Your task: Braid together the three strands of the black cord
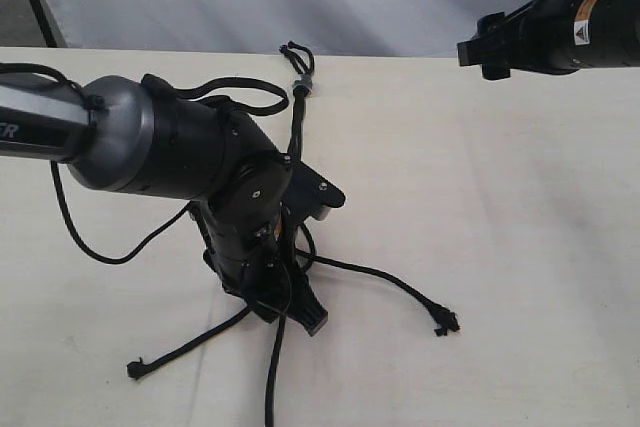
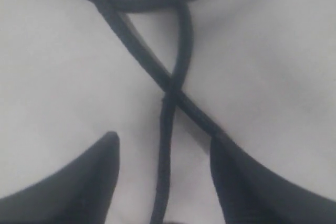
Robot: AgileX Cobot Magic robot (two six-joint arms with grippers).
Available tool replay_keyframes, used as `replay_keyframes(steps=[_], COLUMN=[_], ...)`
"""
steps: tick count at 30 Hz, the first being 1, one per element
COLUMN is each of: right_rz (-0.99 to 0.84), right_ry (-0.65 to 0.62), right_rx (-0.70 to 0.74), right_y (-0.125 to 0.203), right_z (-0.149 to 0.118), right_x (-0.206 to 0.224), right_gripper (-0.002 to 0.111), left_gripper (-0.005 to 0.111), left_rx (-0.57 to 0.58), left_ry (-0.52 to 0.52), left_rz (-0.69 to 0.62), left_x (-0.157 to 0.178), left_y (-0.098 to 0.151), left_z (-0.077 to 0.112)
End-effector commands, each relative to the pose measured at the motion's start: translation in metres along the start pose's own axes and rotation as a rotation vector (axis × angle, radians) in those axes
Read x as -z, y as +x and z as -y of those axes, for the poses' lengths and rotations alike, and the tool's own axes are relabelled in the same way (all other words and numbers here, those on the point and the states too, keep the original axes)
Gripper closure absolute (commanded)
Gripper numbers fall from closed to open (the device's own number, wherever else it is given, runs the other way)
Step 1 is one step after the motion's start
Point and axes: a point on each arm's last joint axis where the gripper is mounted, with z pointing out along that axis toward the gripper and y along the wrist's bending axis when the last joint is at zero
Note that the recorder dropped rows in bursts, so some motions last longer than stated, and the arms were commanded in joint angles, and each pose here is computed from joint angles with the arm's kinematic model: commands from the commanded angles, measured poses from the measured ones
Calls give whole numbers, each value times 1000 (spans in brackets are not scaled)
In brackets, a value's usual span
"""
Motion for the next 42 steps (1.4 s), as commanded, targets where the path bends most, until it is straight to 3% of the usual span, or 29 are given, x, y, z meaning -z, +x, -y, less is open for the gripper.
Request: replay_keyframes(steps=[1,6,8,15,19,22,26,29,35,42], right_rz=[7,7,6,-89,-230,-296,-391,-463,-525,-595], right_ry=[-2,-2,-2,4,-15,-122,-246,-296,-349,-331], right_rx=[-7,-7,-10,-63,-24,63,192,287,299,286], right_y=[-1,-1,-1,2,-1,3,25,50,89,115], right_z=[0,0,0,-12,-44,-88,-147,-187,-240,-262], right_x=[2,2,2,5,18,29,37,38,33,33], right_gripper=[37,37,37,37,43,57,77,86,86,83], left_gripper=[50,50,55,106,105,105,105,105,105,105], left_rx=[19,3,19,162,268,328,413,470,537,535], left_ry=[6,-26,-46,-96,-107,-121,-157,-187,-217,-217], left_rz=[0,69,172,385,475,507,531,570,593,618], left_x=[1,22,49,107,102,92,90,92,94,95], left_y=[2,-2,-5,3,15,26,35,41,50,48], left_z=[0,-9,-23,-77,-104,-123,-151,-172,-193,-193])
